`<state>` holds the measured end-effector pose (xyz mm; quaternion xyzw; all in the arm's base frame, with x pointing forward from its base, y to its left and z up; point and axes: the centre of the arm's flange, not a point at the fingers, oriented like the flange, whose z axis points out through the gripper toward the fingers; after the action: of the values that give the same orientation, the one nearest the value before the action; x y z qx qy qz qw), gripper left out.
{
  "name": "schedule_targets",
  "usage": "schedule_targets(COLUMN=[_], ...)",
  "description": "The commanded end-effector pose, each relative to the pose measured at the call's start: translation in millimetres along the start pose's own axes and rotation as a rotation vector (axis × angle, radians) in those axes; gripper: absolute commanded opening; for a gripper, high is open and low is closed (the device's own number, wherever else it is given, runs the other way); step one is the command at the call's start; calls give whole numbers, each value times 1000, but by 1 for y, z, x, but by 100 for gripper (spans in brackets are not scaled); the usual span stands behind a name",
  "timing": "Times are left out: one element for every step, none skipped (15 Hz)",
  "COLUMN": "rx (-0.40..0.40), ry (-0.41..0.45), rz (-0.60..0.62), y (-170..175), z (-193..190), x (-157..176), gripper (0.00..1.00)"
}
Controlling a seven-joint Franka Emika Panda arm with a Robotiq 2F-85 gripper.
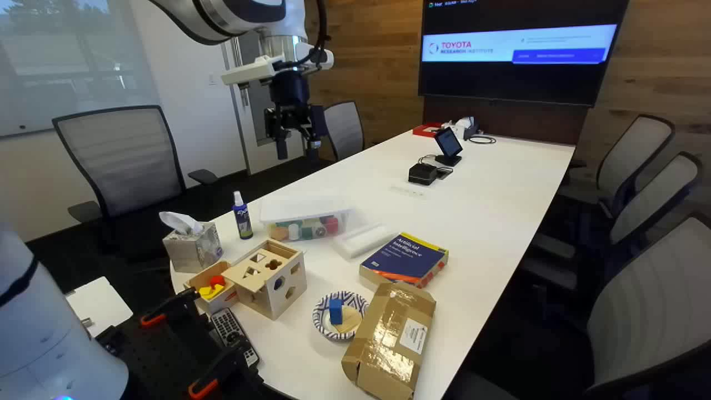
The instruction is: Put the block inside the box
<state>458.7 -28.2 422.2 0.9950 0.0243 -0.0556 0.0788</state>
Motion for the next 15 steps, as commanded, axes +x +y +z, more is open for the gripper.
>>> schedule_targets(rx=[0, 27, 40, 57, 70, 97, 114, 129, 143, 160, 182, 202, 226, 251, 266], ry=[0, 16, 31, 41, 61, 72, 75, 72, 76, 77, 85, 91, 102, 114, 119], rz=[0, 49, 96, 125, 183, 241, 295, 348, 402, 453, 501, 554, 603, 654, 694], y=[0, 0, -1, -1, -2, -2, -1, -1, 1, 5, 9, 14, 19, 23, 26], z=[0, 12, 22, 33, 48, 64, 80, 100, 119, 139, 157, 177, 194, 210, 224], x=[0, -2, -5, -10, -16, -20, -23, -28, -31, -31, -31, -27, -23, -17, -11], gripper=[100, 100, 100, 100, 100, 100, 100, 100, 100, 100, 100, 100, 100, 100, 100])
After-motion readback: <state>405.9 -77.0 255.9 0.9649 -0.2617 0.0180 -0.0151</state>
